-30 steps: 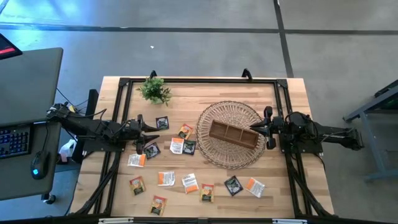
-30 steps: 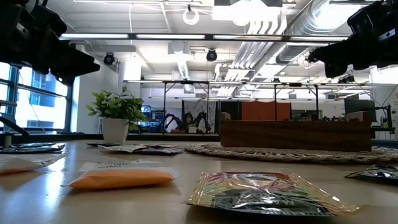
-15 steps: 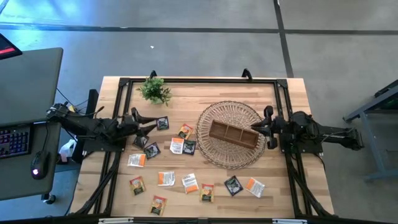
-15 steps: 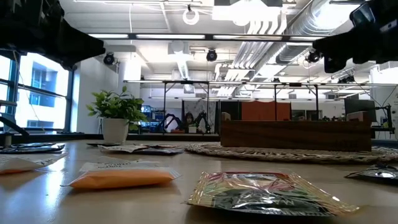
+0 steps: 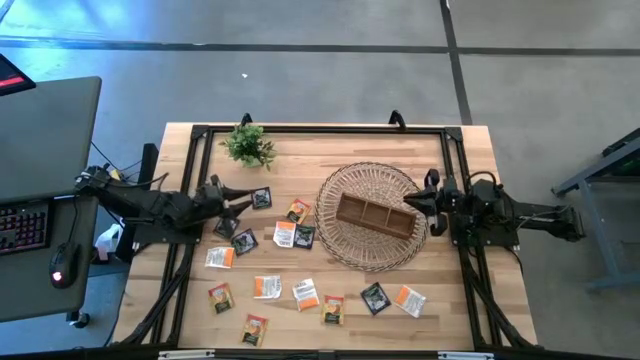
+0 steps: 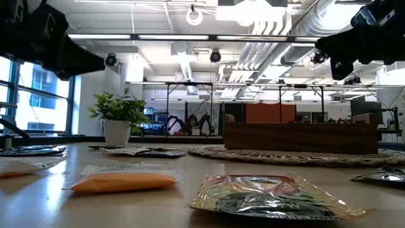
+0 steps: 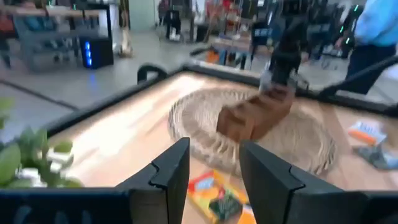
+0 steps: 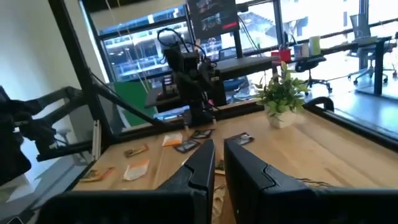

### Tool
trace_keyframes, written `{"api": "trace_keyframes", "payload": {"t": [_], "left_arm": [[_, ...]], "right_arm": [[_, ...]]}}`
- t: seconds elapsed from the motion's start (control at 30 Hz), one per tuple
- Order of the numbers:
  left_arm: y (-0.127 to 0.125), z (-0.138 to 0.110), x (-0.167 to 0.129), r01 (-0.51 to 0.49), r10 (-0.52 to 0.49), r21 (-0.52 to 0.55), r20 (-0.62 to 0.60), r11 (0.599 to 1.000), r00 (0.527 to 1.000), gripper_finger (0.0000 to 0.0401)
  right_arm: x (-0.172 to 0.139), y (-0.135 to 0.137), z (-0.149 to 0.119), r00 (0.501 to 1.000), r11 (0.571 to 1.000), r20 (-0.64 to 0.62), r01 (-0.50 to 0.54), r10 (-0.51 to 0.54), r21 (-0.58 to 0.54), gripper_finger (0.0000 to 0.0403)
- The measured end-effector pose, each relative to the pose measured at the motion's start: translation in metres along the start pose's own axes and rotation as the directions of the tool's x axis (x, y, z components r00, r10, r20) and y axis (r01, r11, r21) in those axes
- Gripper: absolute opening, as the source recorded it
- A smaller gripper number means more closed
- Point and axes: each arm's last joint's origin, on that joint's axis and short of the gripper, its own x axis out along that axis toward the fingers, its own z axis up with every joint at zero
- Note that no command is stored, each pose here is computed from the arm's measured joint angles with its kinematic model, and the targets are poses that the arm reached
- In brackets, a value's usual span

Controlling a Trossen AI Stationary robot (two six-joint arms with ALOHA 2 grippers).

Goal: Pick & Place Tea
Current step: Put the violet tea bag into the left section of the wooden organizer

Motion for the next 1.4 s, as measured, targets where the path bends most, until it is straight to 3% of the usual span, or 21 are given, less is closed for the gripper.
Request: {"api": "trace_keyframes", "payload": {"t": [0.1,0.23,0.43,0.53,0.77,0.93,1.2,1.4], "left_arm": [[0.003,-0.005,0.000,-0.063,0.063,-0.022,-0.032,0.998,0.998,0.0138],[0.005,-0.008,-0.001,-0.114,0.109,-0.096,-0.058,0.989,0.992,0.0138],[0.009,-0.007,-0.001,-0.236,0.238,-0.233,-0.018,0.944,0.971,0.0138],[0.010,-0.007,-0.002,-0.280,0.287,-0.233,-0.006,0.931,0.958,0.0138],[0.010,-0.007,-0.002,-0.278,0.292,-0.325,-0.005,0.904,0.956,0.0138],[0.010,-0.007,-0.002,-0.284,0.294,-0.270,-0.004,0.920,0.956,0.0138],[0.011,-0.007,-0.002,-0.290,0.302,-0.271,0.001,0.918,0.953,0.0138],[0.007,0.002,-0.001,-0.228,0.245,-0.215,0.056,0.950,0.968,0.0138]], "right_arm": [[0.000,-0.001,0.000,1.000,0.997,0.008,0.025,-0.024,-0.078,0.0032],[0.000,-0.004,0.003,0.986,0.956,0.061,0.168,-0.157,-0.241,0.0032],[-0.001,-0.005,0.005,0.976,0.949,0.083,0.214,-0.201,-0.231,0.0032],[-0.001,-0.006,0.007,0.964,0.952,0.113,0.257,-0.241,-0.166,0.0032],[0.000,-0.005,0.010,0.967,0.968,0.141,0.226,-0.211,-0.106,0.0032],[0.011,-0.002,0.012,0.983,0.988,0.135,0.137,-0.127,-0.069,0.0038],[0.042,-0.001,0.008,0.992,0.996,0.109,0.070,-0.064,-0.049,0.0109],[0.100,0.030,0.025,0.999,0.995,-0.020,-0.050,0.048,-0.081,0.0149]]}}
